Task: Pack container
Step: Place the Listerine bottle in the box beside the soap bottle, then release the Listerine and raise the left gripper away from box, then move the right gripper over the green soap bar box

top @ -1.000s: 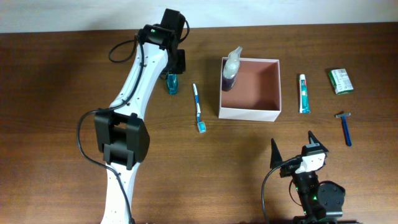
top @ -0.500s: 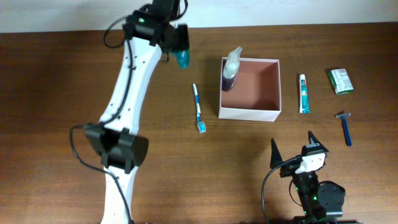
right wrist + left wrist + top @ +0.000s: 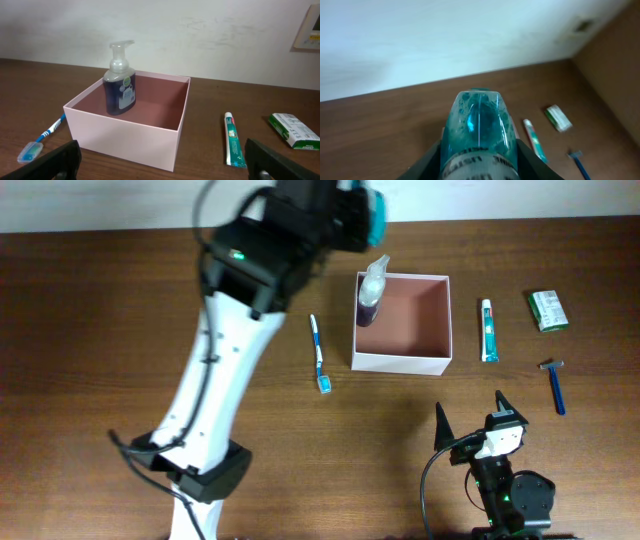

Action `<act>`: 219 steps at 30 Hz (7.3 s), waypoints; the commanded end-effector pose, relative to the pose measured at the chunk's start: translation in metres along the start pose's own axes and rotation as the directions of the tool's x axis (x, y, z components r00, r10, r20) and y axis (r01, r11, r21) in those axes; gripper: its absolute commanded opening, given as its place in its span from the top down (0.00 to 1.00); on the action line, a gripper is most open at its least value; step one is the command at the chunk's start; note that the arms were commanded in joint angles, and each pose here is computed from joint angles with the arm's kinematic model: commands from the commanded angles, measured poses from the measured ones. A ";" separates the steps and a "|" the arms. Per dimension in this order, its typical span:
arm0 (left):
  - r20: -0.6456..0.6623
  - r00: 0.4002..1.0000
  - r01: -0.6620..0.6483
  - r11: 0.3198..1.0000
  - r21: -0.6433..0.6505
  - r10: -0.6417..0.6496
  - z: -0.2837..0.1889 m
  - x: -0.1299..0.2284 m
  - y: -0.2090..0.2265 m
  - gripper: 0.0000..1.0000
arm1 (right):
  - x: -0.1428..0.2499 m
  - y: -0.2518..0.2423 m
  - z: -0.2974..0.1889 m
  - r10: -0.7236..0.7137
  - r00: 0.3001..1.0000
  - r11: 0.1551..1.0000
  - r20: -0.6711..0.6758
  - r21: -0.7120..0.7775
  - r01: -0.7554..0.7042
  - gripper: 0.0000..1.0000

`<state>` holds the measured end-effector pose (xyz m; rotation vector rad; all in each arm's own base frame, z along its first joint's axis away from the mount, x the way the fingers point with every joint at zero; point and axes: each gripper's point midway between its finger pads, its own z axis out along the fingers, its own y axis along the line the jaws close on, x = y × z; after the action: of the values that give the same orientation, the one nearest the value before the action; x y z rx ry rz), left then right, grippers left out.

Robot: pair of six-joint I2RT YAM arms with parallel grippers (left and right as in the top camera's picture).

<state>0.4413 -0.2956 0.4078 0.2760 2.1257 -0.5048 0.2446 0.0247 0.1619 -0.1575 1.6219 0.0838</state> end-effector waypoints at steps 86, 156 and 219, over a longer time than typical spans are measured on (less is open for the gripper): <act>-0.158 0.982 -0.121 0.986 -0.116 0.102 0.195 0.116 -0.010 0.36 | 0.002 0.003 0.000 0.007 1.000 1.000 -0.002 -0.015 -0.008 0.01; -0.488 0.733 0.048 0.751 -0.658 -0.474 0.053 0.180 0.250 0.01 | -0.039 0.008 -0.004 -0.016 0.990 0.999 0.142 -0.040 0.022 0.01; -0.453 0.774 -0.027 0.692 -0.721 -0.443 0.045 0.172 0.268 0.01 | 0.066 -0.282 0.207 0.026 0.334 0.993 -0.942 0.063 0.102 0.01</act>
<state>0.4787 -0.0776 0.1751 -0.3408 2.8227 0.3434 0.4826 -0.2248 0.1113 -0.0966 2.8418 -0.2332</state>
